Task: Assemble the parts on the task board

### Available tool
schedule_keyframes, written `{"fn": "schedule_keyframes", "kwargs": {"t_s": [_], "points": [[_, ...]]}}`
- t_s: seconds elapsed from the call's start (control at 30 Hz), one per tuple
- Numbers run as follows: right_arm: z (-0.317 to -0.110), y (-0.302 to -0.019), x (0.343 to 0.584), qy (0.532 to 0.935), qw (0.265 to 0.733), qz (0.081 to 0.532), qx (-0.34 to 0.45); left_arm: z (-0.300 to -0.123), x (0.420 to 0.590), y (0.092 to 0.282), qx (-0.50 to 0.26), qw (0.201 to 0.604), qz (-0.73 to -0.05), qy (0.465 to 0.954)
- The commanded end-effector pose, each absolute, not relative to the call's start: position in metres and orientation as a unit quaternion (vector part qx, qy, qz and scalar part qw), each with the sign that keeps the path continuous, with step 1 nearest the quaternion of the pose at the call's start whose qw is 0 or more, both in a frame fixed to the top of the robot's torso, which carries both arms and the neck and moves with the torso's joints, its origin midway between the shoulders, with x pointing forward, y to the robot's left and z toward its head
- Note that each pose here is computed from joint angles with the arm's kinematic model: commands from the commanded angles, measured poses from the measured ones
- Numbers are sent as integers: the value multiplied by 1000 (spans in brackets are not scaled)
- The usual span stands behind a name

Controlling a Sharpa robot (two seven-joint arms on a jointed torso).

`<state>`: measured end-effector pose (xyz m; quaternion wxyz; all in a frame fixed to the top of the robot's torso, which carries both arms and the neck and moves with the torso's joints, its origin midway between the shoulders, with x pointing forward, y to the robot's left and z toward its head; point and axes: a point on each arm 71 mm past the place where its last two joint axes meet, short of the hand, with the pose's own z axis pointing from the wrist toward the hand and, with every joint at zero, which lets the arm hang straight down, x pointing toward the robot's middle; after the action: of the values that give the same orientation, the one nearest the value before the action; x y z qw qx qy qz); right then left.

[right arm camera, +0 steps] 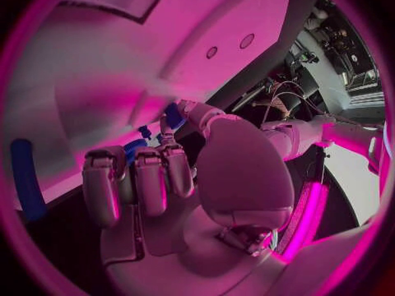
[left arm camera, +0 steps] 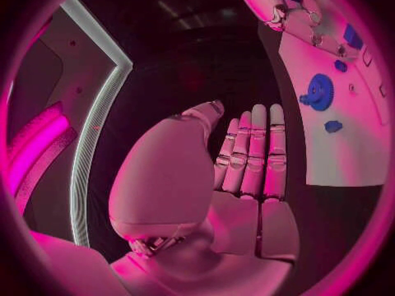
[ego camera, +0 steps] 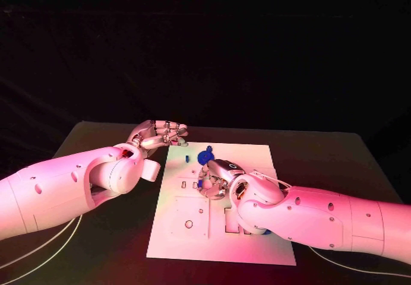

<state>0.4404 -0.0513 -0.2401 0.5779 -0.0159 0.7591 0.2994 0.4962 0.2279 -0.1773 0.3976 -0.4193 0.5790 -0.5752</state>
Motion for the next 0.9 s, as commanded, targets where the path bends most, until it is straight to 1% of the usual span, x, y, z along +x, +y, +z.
{"fn": "schedule_keyframes", "kwargs": {"t_s": [0.03, 0.9], "points": [[-242, -50, 439, 760, 577, 297, -27, -176, 496, 226, -416, 390, -582, 579], [-241, -49, 438, 753, 580, 310, -27, -176, 496, 227, -417, 389, -581, 580]]}}
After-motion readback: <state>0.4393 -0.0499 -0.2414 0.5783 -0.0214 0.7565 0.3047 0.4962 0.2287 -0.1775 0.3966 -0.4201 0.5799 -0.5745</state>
